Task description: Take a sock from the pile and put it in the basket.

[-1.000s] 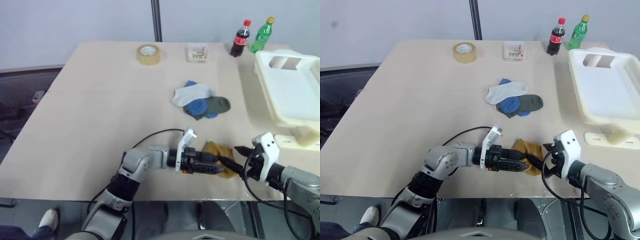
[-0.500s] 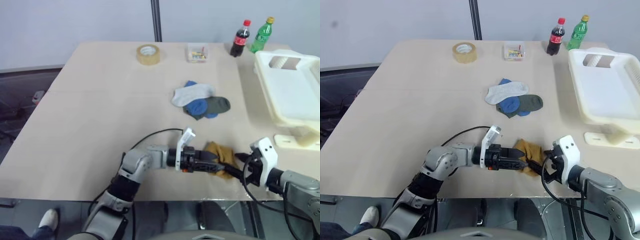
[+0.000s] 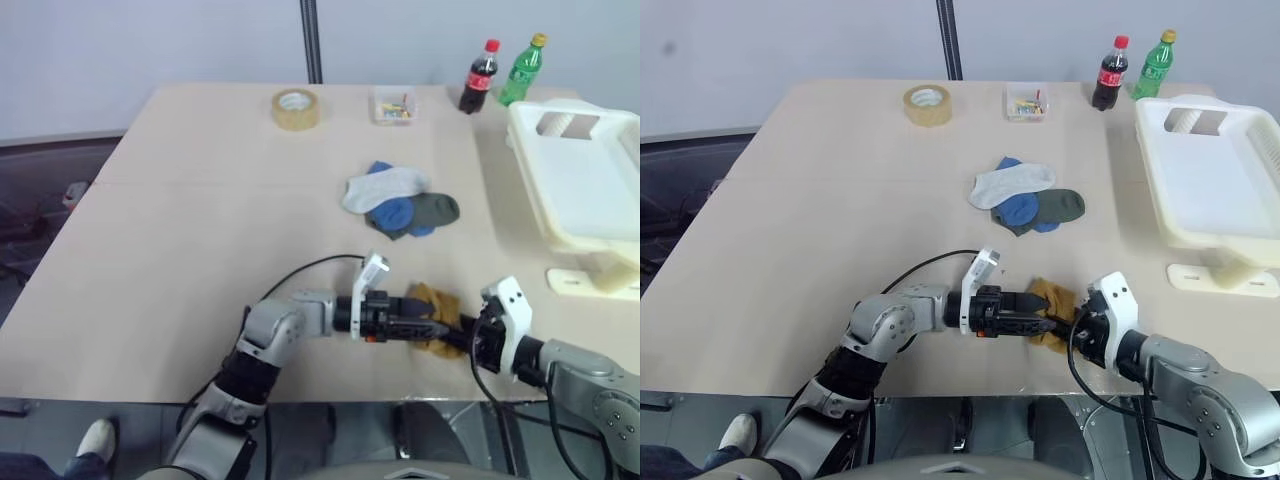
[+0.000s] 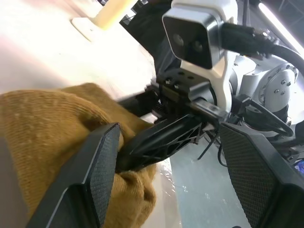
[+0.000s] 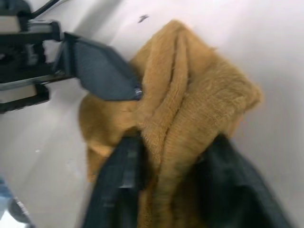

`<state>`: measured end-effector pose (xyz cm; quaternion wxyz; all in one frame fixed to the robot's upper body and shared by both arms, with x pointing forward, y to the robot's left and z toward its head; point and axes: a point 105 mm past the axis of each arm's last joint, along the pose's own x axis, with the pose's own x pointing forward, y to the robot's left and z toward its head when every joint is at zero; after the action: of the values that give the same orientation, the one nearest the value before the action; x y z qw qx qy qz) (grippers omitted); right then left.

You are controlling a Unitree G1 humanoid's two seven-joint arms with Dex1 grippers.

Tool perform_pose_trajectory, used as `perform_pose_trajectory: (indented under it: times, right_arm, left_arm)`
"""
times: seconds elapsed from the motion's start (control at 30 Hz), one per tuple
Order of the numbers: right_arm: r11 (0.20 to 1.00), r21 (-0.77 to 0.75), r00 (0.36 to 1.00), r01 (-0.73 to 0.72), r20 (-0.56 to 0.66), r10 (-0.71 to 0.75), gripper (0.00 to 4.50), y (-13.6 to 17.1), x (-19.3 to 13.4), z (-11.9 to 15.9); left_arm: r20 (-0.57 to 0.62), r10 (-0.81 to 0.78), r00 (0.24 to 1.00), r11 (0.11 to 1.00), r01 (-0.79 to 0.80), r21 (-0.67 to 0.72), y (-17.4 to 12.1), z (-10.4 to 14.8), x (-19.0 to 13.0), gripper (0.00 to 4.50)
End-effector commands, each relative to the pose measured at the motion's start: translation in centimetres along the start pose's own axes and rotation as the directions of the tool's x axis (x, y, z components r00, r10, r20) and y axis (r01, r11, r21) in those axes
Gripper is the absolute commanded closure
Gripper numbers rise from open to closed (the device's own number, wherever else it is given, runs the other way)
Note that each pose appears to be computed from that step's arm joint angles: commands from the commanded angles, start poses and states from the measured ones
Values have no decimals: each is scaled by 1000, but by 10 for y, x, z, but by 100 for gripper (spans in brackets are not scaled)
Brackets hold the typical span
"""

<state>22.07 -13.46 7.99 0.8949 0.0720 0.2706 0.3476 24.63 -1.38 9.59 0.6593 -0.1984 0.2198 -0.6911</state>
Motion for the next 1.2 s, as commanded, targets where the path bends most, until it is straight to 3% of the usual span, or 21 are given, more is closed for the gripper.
perform_pose_trajectory:
  times: [0.03, 0.17, 0.3, 0.5, 0.67, 0.83, 0.97, 1.2]
  right_arm:
    - [1000, 10, 1000, -22, -14, 22, 450, 2, -1, -4]
    - [1000, 9, 1000, -10, -15, 10, 450, -1, -2, -5]
    - [1000, 4, 1000, -13, -18, 13, 450, -4, -4, -7]
    - [1000, -22, 1000, -19, -7, 19, 450, -5, -10, 1]
    - [995, -77, 997, -59, 54, 63, 450, 0, -20, 29]
    - [990, -124, 993, -60, 95, 72, 450, -7, -35, 64]
    - [982, -185, 991, -38, 118, 60, 450, -20, -60, 101]
    - [980, -186, 995, 70, 81, -56, 450, -65, -98, 128]
  left_arm:
    - [24, 3, 1000, 999, -4, 49, -3, 6, -1, 101]
    - [-20, 32, 999, 990, -28, 139, -4, 5, -10, 101]
    - [-27, 174, 984, 916, -152, 370, 6, 16, -24, 101]
    - [-56, 271, 961, 680, -150, 718, 3, 17, -45, 101]
    - [64, 231, 971, 612, -197, 766, -10, 30, -46, 101]
    - [214, 173, 961, 625, -276, 730, -16, 41, -45, 101]
    - [261, 172, 950, 621, -311, 719, -14, 43, -45, 101]
    - [321, 134, 937, 602, -334, 725, -17, 51, -40, 101]
